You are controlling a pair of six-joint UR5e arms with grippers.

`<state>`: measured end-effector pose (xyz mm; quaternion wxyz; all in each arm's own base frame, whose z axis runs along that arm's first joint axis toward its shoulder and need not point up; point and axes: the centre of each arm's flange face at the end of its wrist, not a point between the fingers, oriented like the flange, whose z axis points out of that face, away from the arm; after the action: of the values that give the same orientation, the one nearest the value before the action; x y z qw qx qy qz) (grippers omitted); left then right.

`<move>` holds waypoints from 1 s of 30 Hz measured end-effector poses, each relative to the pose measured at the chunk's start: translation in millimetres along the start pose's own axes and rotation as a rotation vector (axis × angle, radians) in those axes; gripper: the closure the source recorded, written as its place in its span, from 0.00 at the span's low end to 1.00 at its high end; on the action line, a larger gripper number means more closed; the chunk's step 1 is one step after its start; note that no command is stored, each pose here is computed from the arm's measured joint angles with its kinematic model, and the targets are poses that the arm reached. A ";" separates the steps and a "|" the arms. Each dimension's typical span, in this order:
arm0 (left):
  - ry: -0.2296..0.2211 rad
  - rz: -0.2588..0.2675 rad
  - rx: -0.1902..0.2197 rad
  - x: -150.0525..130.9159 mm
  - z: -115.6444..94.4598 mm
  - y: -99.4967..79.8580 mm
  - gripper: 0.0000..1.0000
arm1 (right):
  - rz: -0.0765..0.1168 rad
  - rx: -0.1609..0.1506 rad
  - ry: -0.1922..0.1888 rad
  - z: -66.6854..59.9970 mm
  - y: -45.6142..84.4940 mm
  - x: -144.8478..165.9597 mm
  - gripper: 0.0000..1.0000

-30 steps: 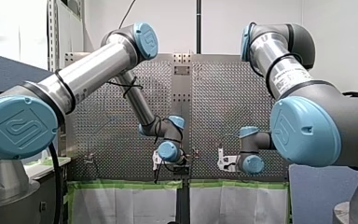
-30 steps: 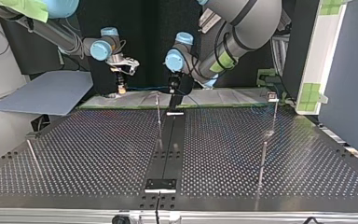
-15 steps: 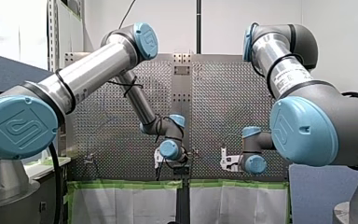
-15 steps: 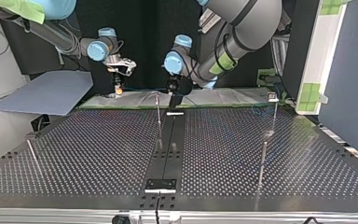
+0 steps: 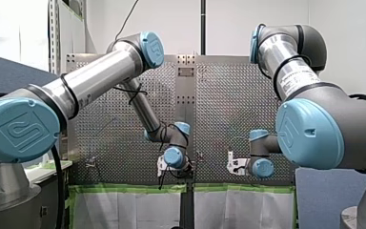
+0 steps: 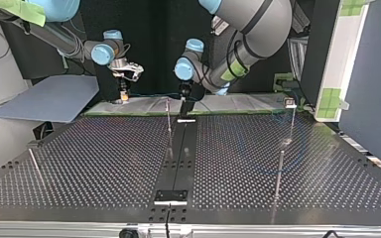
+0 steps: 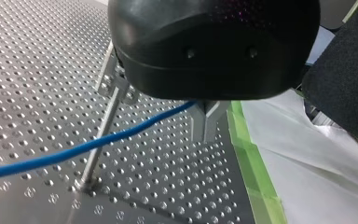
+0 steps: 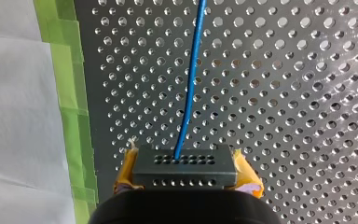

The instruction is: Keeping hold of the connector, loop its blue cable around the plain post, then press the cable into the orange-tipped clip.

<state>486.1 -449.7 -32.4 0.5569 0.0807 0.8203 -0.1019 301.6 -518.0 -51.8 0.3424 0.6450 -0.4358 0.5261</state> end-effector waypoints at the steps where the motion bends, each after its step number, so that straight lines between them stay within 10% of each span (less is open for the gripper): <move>1: 0.000 0.000 -0.002 -0.1 1.5 0.4 0.99 | 0.000 0.000 0.000 0.1 0.2 0.0 1.00; 30: -0.044 -0.031 -0.010 -80.2 47.7 -3.0 0.99 | -0.029 0.023 0.029 39.8 3.6 35.5 1.00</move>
<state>557.6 -466.4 25.3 0.5735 0.0628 0.8096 -0.1080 315.7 -562.4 -25.6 0.3489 0.6477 -0.4153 0.5351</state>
